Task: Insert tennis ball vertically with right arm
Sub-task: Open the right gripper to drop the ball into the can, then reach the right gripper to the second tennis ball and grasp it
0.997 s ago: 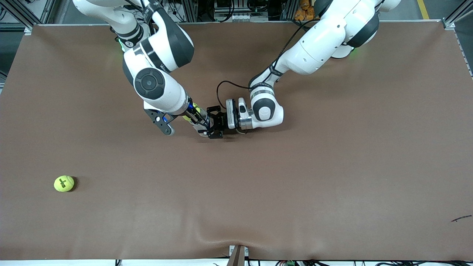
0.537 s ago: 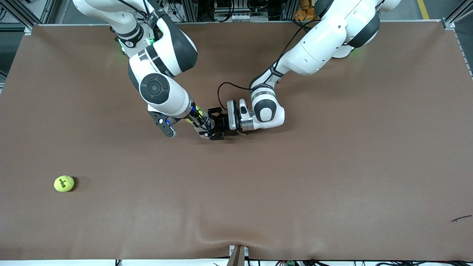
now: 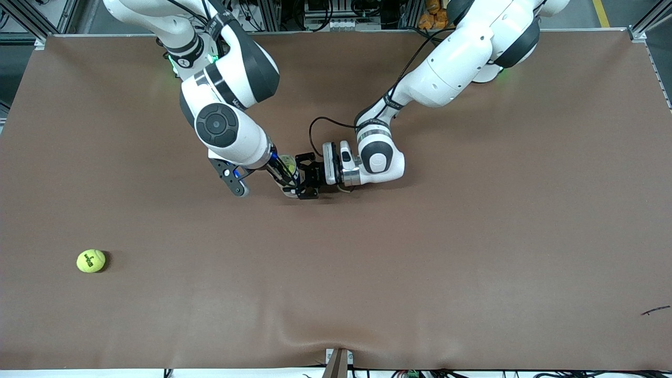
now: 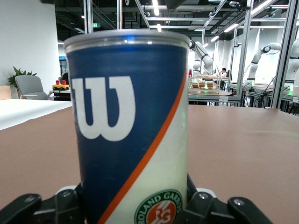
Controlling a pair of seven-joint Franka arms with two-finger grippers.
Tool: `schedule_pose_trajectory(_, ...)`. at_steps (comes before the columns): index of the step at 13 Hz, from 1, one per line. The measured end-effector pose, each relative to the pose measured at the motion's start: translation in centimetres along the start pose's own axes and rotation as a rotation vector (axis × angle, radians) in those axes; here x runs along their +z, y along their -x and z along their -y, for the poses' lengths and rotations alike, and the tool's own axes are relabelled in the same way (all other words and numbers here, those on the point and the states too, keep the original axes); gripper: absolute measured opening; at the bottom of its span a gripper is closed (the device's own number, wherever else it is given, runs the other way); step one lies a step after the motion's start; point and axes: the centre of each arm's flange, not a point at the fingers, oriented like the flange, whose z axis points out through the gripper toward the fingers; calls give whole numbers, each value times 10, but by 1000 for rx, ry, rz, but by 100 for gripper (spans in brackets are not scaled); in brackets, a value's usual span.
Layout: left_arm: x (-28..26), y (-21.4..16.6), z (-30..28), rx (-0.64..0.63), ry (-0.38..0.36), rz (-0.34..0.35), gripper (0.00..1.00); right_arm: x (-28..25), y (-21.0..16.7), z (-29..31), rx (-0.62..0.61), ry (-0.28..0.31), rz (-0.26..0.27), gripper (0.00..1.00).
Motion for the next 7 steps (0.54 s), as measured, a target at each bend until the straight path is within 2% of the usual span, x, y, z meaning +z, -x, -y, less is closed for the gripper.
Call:
schedule_pose_trajectory(2,0,0,0,0,0,0,71,-13,-12,-5,4,18,3,100)
schedule_pose_trajectory(4,0,0,0,0,0,0,72,-43,-43,-21,-41,43,14,100)
schedule_pose_trajectory(5,0,0,0,0,0,0,72,-63,-71,-35,-67,36,16,100)
schedule_pose_trajectory(7,0,0,0,0,0,-1,73,-104,-152,-74,-108,-11,17,100)
